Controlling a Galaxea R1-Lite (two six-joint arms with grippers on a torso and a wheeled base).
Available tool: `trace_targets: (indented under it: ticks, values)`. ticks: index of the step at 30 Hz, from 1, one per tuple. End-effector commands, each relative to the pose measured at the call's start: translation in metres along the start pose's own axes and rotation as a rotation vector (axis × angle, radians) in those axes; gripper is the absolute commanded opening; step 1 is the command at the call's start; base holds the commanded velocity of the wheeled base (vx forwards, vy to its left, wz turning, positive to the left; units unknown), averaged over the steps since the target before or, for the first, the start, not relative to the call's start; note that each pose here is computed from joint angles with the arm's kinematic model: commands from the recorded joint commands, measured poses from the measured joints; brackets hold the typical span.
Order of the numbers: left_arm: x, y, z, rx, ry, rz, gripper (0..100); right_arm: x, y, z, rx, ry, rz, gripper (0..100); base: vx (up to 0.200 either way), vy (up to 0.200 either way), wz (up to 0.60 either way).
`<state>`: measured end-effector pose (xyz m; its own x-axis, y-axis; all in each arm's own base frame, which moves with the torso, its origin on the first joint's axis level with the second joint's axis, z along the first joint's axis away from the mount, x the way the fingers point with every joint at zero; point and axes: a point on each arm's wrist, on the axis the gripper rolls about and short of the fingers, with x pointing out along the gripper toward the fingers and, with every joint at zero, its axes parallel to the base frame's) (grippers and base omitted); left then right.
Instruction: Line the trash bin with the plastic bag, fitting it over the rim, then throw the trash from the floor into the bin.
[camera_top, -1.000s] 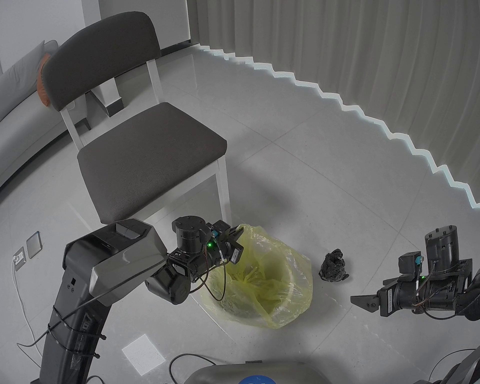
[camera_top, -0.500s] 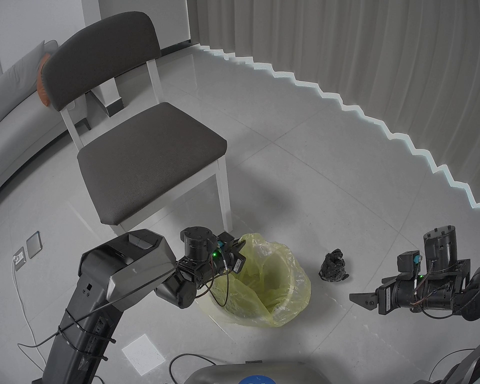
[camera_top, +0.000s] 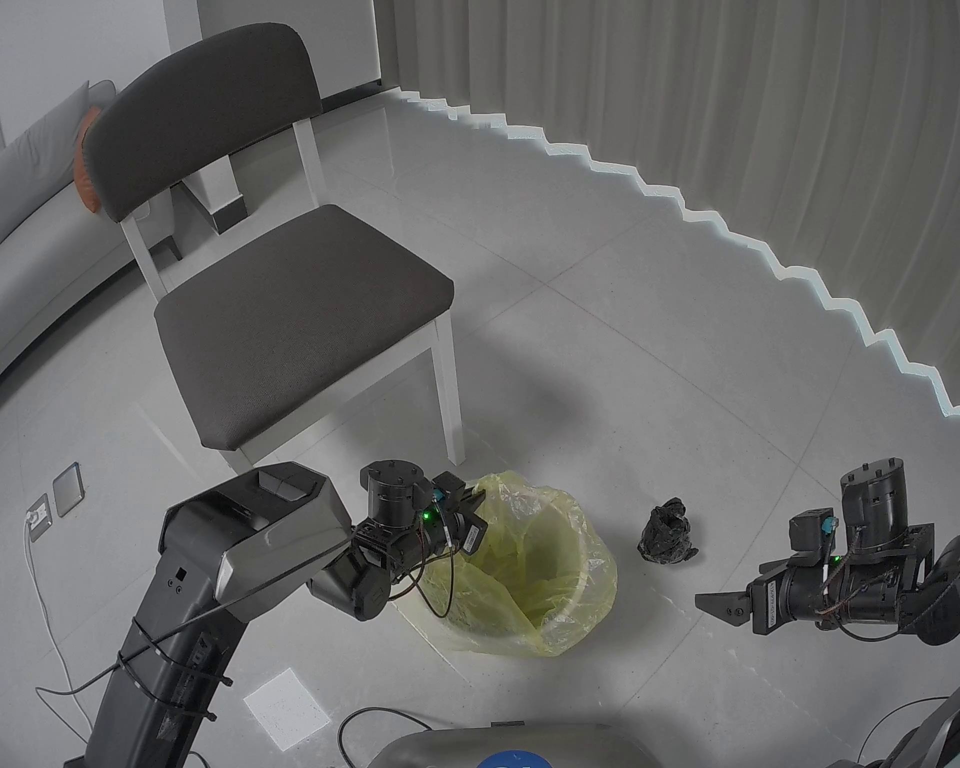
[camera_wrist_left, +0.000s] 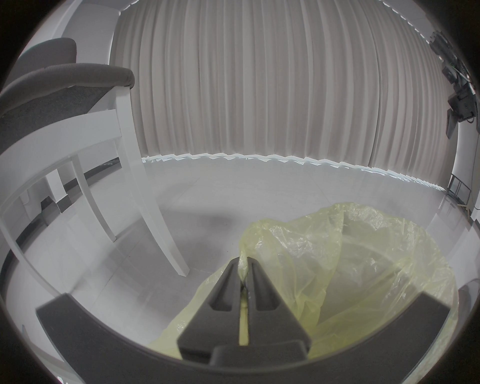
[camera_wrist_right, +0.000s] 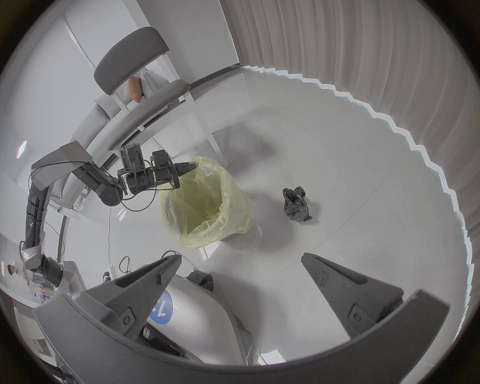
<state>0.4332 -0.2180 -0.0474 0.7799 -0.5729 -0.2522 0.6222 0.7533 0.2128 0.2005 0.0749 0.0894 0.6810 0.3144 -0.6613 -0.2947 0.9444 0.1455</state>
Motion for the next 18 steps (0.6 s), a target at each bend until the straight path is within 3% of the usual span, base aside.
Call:
trace_targets:
  ticks: [1, 10, 18]
  values:
    - [-0.011, 0.001, 0.004, -0.004, 0.012, 0.002, 0, 0.004, 0.0, -0.001, 0.0, 0.011, 0.0, 100, 0.0, 0.0, 0.0]
    - [-0.032, 0.016, 0.012, -0.013, 0.031, 0.03, 0, 0.006, 0.0, -0.001, 0.0, 0.013, 0.005, 100, 0.0, 0.0, 0.0]
    - [-0.008, 0.015, 0.012, -0.01, 0.019, 0.021, 0, 0.01, -0.001, -0.001, 0.001, 0.02, 0.002, 100, 0.0, 0.0, 0.0]
